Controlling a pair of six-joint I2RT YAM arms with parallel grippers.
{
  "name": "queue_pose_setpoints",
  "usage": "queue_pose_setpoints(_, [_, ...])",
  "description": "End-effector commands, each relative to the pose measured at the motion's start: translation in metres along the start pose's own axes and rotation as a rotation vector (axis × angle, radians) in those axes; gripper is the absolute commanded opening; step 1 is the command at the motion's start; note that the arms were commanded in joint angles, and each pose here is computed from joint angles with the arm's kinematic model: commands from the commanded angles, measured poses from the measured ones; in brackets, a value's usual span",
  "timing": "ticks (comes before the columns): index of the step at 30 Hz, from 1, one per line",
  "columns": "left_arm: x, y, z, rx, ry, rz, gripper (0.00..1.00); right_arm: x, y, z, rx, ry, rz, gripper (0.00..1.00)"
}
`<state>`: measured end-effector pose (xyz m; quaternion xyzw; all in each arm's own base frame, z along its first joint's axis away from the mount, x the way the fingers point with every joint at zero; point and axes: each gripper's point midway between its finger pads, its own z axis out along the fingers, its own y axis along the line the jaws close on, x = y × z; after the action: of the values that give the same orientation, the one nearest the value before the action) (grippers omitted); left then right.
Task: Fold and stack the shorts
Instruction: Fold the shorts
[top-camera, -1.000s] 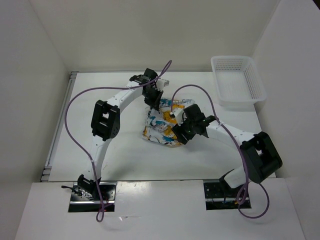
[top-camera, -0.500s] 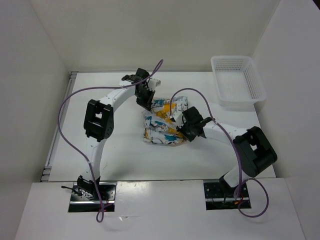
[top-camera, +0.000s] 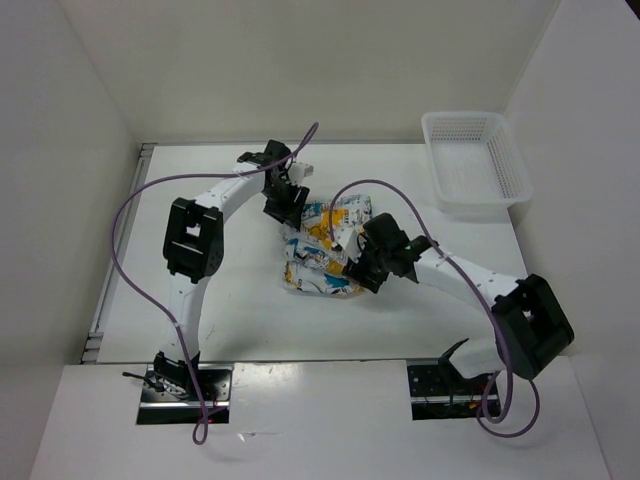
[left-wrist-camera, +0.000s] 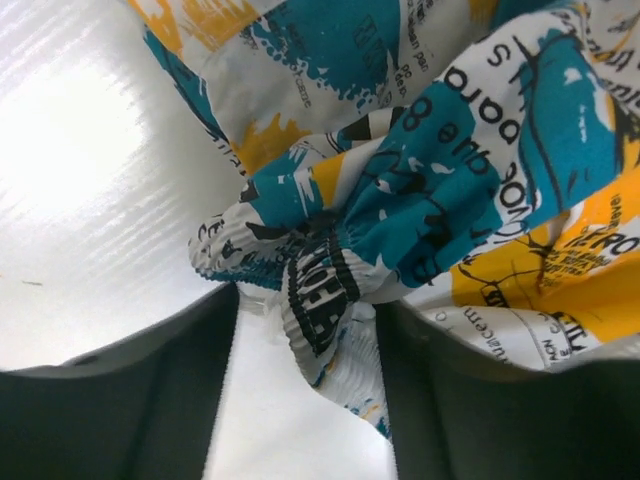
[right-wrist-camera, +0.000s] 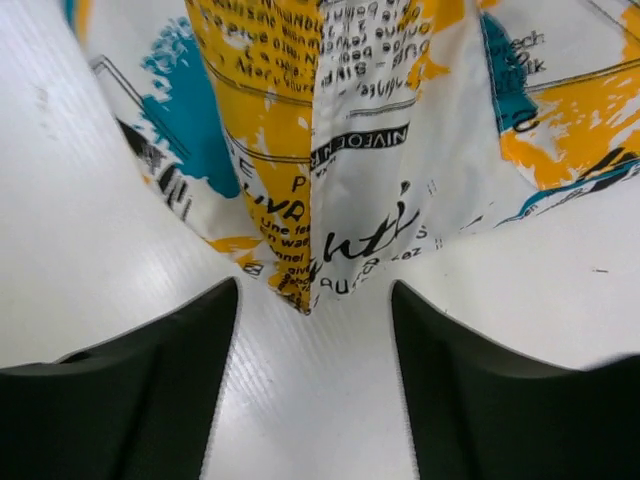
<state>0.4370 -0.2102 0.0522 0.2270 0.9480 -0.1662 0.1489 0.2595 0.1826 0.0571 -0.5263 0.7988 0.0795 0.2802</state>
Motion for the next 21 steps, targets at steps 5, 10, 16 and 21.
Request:
queue_pose_setpoints(5, [-0.025, -0.027, -0.064, 0.057, -0.134, 0.046, 0.87, -0.101, -0.052, -0.080, 0.063, -0.383, 0.090, 0.77])
queue_pose_setpoints(10, [-0.013, -0.048, -0.086, 0.131, -0.144, 0.053, 0.94, -0.105, -0.131, -0.066, 0.119, -0.436, 0.452, 0.77])
queue_pose_setpoints(16, [0.059, -0.057, -0.066, 0.181, 0.044, -0.010, 0.83, -0.081, -0.186, -0.011, 0.135, -0.409, 0.693, 0.77])
queue_pose_setpoints(21, [0.076, -0.057, -0.045, 0.220, 0.092, -0.033, 0.79, -0.064, -0.227, 0.017, 0.179, -0.396, 0.831, 0.77])
